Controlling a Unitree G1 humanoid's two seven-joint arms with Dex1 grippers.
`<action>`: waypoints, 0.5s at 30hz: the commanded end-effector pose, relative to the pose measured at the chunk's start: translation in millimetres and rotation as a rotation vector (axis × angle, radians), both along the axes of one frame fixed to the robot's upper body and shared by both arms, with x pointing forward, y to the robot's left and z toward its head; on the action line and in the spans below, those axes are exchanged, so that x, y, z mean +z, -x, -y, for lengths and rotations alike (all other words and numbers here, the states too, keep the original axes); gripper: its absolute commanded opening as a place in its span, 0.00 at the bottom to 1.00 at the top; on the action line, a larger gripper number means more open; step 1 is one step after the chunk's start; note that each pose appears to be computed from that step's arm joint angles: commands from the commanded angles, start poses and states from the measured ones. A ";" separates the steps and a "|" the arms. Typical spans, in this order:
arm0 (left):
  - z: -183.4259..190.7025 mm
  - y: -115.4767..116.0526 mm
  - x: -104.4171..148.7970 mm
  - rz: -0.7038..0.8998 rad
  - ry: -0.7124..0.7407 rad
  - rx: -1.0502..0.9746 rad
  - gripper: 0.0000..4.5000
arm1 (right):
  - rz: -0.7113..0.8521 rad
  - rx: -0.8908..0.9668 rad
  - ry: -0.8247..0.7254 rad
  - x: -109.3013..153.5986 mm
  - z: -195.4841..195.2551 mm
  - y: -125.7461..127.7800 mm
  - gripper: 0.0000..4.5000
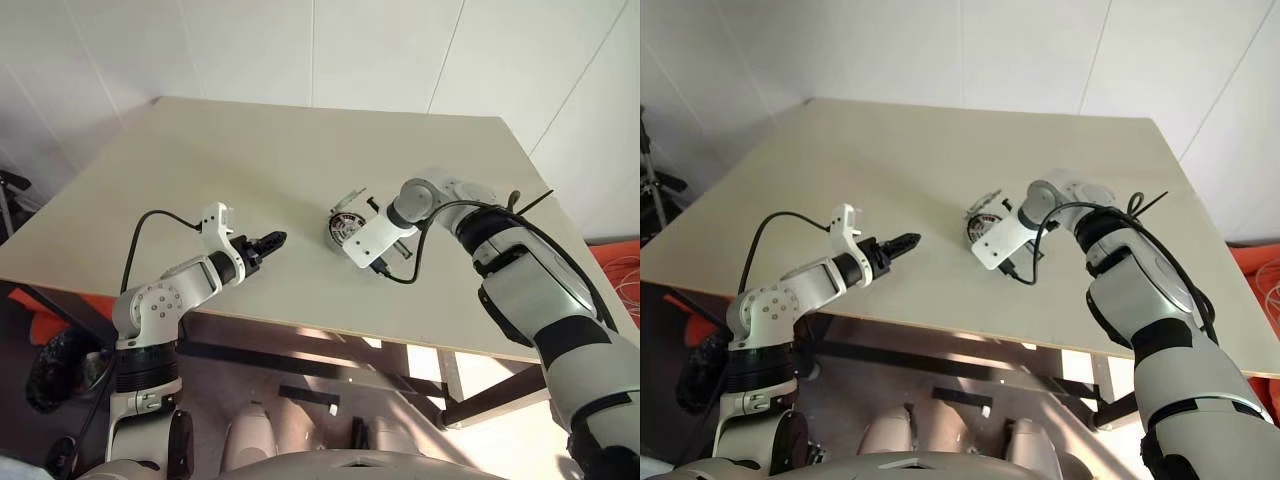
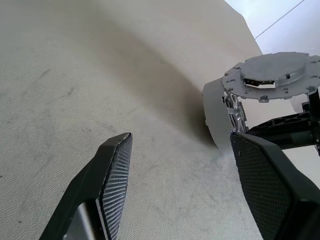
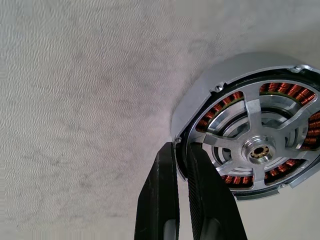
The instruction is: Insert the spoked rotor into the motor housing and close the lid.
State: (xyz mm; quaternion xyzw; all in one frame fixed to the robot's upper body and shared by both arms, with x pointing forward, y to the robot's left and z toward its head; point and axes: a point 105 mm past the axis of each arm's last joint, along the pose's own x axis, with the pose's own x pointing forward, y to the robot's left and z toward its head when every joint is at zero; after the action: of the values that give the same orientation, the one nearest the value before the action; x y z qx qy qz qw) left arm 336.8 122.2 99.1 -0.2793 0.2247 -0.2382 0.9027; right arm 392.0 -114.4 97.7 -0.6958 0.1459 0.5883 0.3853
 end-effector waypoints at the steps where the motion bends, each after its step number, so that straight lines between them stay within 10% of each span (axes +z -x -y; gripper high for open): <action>1: 3.6 -1.4 11.3 0.052 0.006 -0.001 0.73 | -0.027 -0.101 -0.060 7.6 0.9 -3.9 0.00; 15: 10.6 7.9 0.6 0.030 0.036 0.022 0.73 | -0.593 -1.136 -0.403 18.4 -26.3 9.6 0.00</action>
State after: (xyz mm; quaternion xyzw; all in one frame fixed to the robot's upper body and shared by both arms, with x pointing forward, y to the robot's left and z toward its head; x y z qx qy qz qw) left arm 328.1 112.7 86.5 -0.2988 0.2318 -0.2306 0.8966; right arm 387.2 -89.4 108.4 -0.2926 0.4415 0.4991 0.6858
